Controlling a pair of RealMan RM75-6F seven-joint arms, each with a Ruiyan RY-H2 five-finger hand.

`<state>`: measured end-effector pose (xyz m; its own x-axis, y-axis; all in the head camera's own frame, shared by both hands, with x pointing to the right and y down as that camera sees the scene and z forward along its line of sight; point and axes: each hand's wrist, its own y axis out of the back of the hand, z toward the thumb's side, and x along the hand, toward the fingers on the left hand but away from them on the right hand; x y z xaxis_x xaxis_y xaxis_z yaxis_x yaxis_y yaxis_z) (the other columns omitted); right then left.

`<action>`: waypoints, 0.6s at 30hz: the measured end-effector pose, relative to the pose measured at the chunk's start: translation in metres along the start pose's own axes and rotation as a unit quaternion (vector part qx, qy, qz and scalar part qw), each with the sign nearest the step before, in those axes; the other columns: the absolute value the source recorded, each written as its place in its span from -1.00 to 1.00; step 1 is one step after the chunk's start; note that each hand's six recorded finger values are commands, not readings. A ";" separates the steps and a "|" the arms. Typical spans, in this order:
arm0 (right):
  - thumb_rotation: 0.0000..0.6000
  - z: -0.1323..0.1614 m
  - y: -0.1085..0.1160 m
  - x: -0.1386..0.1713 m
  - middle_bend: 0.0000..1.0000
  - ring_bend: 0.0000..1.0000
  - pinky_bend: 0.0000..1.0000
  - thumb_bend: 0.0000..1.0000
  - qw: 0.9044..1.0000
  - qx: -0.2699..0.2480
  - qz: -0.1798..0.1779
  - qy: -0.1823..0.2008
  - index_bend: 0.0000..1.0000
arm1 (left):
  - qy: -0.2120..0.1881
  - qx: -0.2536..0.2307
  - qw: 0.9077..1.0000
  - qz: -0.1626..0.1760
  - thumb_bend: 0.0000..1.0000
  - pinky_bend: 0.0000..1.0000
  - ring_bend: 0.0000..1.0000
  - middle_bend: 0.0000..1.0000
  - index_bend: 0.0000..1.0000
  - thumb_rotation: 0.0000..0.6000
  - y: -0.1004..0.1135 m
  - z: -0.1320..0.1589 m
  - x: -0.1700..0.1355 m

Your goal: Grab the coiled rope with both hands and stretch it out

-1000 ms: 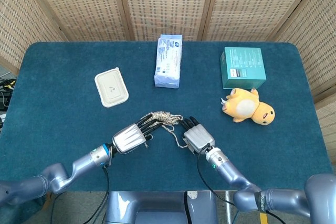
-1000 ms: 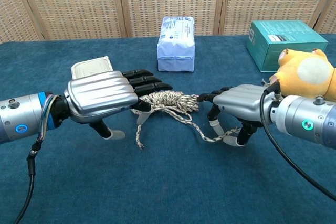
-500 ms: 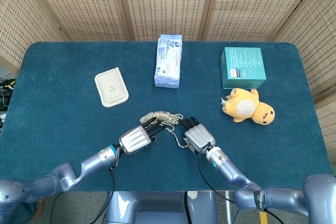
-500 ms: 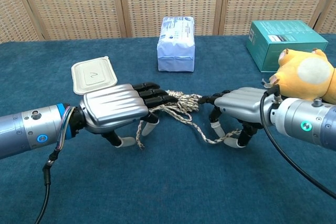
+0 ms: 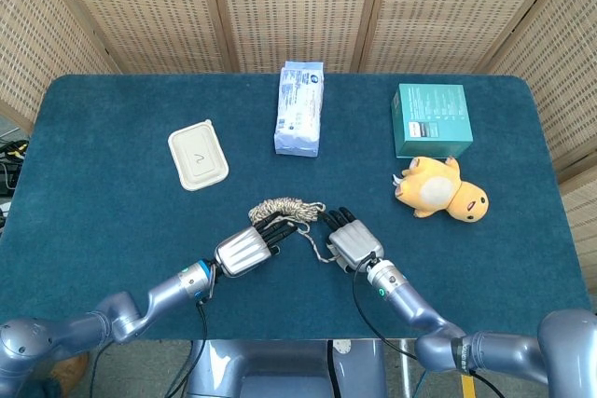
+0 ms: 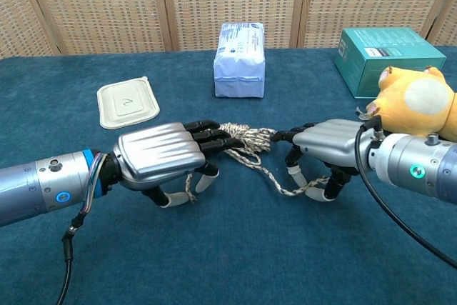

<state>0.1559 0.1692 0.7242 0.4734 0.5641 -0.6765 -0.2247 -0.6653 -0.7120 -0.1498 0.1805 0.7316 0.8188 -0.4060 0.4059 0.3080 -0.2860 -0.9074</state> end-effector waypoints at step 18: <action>1.00 -0.003 -0.001 0.000 -1.00 -1.00 -1.00 0.22 1.000 -0.003 0.001 -0.002 0.31 | 0.002 -0.002 1.000 -0.006 -0.22 -1.00 -1.00 -1.00 0.14 1.00 -0.005 0.004 0.003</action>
<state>0.1585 0.1686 0.7249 0.4696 0.5644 -0.6789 -0.2214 -0.6691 -0.7094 -0.1471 0.1847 0.7372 0.8130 -0.4070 0.4165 0.3148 -0.2946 -0.9023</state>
